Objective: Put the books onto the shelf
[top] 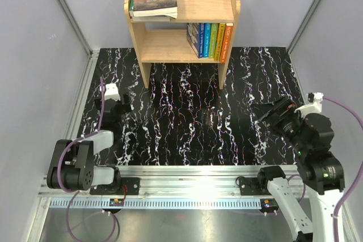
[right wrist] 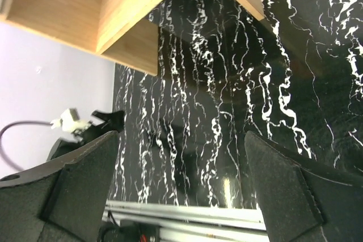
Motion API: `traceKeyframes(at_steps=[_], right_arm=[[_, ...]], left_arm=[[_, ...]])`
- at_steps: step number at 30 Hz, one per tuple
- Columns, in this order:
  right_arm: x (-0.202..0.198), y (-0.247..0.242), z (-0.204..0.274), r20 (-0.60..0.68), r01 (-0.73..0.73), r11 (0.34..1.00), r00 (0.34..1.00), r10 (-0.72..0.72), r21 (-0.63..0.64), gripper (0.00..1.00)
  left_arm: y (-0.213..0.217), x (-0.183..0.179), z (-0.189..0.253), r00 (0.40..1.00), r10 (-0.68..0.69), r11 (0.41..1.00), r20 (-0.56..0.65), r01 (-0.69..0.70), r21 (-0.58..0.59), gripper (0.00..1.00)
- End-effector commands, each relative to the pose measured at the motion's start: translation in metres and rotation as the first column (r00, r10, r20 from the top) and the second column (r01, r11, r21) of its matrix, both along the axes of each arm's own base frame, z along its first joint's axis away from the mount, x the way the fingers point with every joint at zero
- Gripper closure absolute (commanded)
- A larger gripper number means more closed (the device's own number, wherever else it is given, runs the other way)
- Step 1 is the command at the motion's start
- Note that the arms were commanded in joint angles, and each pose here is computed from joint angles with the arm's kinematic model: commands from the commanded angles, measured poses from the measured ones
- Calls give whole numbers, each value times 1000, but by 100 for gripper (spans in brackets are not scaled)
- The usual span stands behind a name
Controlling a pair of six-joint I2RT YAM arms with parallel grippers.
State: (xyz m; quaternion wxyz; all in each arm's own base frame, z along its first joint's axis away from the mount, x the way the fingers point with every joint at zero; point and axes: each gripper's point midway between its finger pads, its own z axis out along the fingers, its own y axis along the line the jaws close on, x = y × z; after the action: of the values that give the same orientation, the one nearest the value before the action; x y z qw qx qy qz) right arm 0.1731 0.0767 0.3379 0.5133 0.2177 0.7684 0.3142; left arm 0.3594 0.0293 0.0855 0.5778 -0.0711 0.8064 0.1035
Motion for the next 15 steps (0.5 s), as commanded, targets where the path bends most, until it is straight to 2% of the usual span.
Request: traceKeyframes(at_steps=[1, 3, 7, 8, 9, 10, 12, 13, 15], right_arm=[[28, -5, 13, 118, 71, 995, 990, -79, 72, 0], [40, 2, -5, 117, 16, 1000, 993, -14, -13, 0], [56, 4, -48, 15, -51, 986, 998, 54, -159, 0], [60, 3, -56, -1, -58, 980, 998, 59, -189, 0], [68, 3, -60, 4, -61, 977, 998, 63, -204, 0], [71, 4, -71, -5, -71, 974, 997, 72, -216, 0], [82, 7, -66, 72, -76, 969, 993, 95, -237, 0], [86, 8, -80, 66, -88, 964, 992, 108, -252, 0], [95, 9, -77, 145, -80, 955, 981, 125, -284, 0]], left_arm=[[-10, 18, 36, 980, -101, 995, 174, 100, 17, 1], [-10, 21, 37, 980, -108, 994, 170, 106, 20, 1], [-8, 19, 34, 980, -113, 993, 161, 116, -9, 1], [-11, 18, 45, 963, -136, 990, 232, 141, -5, 1], [-11, 0, 24, 967, -141, 989, 214, 148, -14, 1], [-8, -5, 44, 931, -126, 991, 343, 132, 7, 1], [0, -7, 39, 949, -61, 996, 311, 76, -37, 1], [2, -4, 36, 951, -56, 998, 304, 66, -21, 1], [-2, 1, 31, 965, -83, 996, 249, 91, -18, 1]])
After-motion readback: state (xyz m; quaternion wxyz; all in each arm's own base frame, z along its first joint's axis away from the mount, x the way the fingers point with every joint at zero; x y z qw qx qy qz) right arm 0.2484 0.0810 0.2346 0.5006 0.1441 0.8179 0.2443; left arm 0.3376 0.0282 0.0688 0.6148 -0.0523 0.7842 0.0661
